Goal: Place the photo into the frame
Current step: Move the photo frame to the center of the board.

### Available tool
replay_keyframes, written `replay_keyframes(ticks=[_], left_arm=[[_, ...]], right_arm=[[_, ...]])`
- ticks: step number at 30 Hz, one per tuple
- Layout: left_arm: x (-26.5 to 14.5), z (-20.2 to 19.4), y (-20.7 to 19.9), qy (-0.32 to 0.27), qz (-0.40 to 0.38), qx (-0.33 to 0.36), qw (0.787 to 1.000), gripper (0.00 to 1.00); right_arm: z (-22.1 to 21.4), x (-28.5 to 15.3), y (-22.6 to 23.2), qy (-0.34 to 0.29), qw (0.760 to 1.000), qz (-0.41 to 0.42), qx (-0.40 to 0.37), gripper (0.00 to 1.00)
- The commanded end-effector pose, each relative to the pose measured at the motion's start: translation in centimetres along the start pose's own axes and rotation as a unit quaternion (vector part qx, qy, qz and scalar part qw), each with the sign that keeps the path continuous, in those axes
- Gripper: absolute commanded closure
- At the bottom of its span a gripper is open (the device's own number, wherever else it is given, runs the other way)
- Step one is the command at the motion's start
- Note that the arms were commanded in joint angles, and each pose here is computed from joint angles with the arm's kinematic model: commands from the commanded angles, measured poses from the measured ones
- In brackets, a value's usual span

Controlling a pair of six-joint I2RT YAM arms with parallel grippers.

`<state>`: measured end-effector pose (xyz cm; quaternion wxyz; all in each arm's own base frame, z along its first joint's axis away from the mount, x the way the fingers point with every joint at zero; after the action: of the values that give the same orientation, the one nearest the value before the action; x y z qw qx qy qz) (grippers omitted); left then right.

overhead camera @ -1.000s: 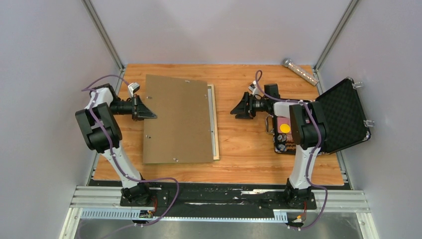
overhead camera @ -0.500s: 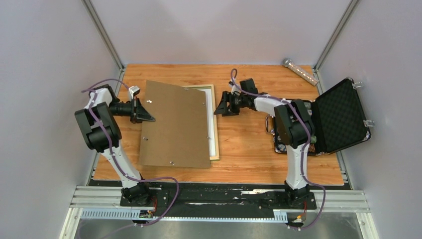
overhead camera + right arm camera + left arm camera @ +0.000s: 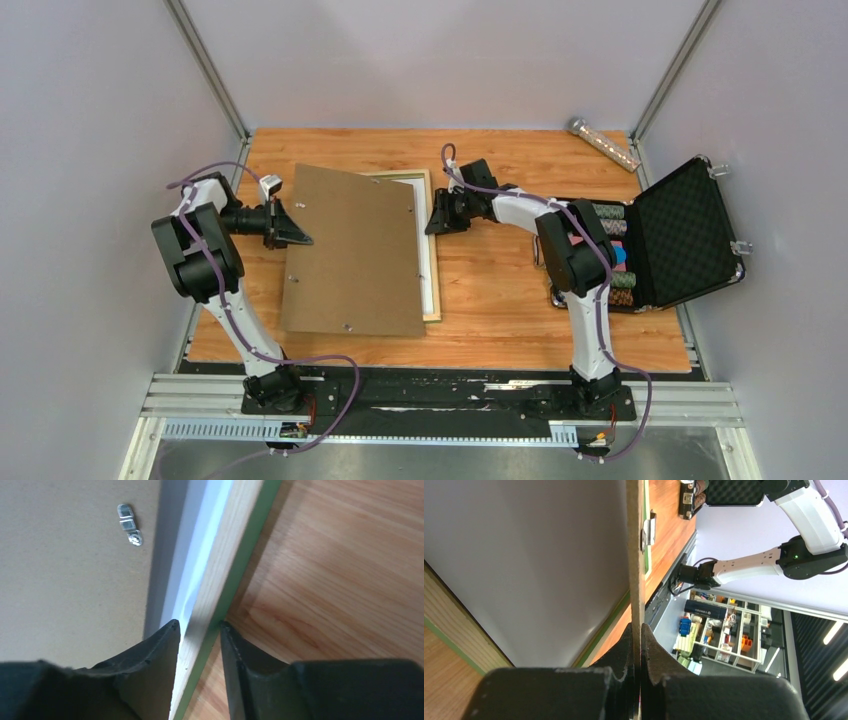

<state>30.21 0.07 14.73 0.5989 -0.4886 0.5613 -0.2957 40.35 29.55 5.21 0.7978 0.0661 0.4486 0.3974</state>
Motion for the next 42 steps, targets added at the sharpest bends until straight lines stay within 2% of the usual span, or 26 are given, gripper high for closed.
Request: replay_keyframes(ticks=[1, 6, 14, 21, 24, 28, 42], left_arm=[[0.0, 1.6, 0.2, -0.031, -0.015, 0.066, 0.997, 1.0], [0.2, 1.7, 0.5, -0.033, -0.024, 0.066, 0.997, 1.0], [0.8, 2.1, 0.6, -0.044, -0.061, 0.063, 0.995, 1.0], [2.3, 3.1, 1.1, -0.048, -0.075, 0.06, 0.994, 1.0], [3.9, 3.2, 1.1, -0.037, -0.066, 0.049, 0.996, 1.0], [6.1, 3.8, 0.8, -0.023, -0.059, 0.068, 0.996, 1.0], [8.7, 6.0, -0.4, -0.016, -0.056, 0.09, 0.994, 1.0]], right_arm=[[-1.2, 0.8, -2.0, 0.023, 0.998, -0.058, -0.001, 0.65], [-1.8, 0.6, -2.9, 0.028, 0.996, -0.086, 0.0, 0.78], [-2.6, -1.3, -4.5, 0.028, 0.992, -0.126, 0.011, 0.89], [-4.2, -4.2, -6.2, 0.023, 0.991, -0.131, 0.021, 0.92], [-4.4, -5.3, -6.7, 0.016, 0.992, -0.122, 0.021, 0.93], [-4.5, -6.6, -7.3, 0.01, 0.993, -0.117, 0.015, 0.93], [-5.7, -8.3, -9.0, 0.004, 0.998, -0.065, 0.02, 0.95]])
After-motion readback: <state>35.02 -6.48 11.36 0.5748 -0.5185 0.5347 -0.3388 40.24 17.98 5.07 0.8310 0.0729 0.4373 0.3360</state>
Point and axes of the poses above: each gripper's point midway between its finger pads, its own x axis out along the fingers, its own y axis along the line the jaws close on, z = x × y, the point moved 3 cm from there along -x, back along the fingers, and after that the axes turned 15 degrees about -x, right-handed, at the moved point
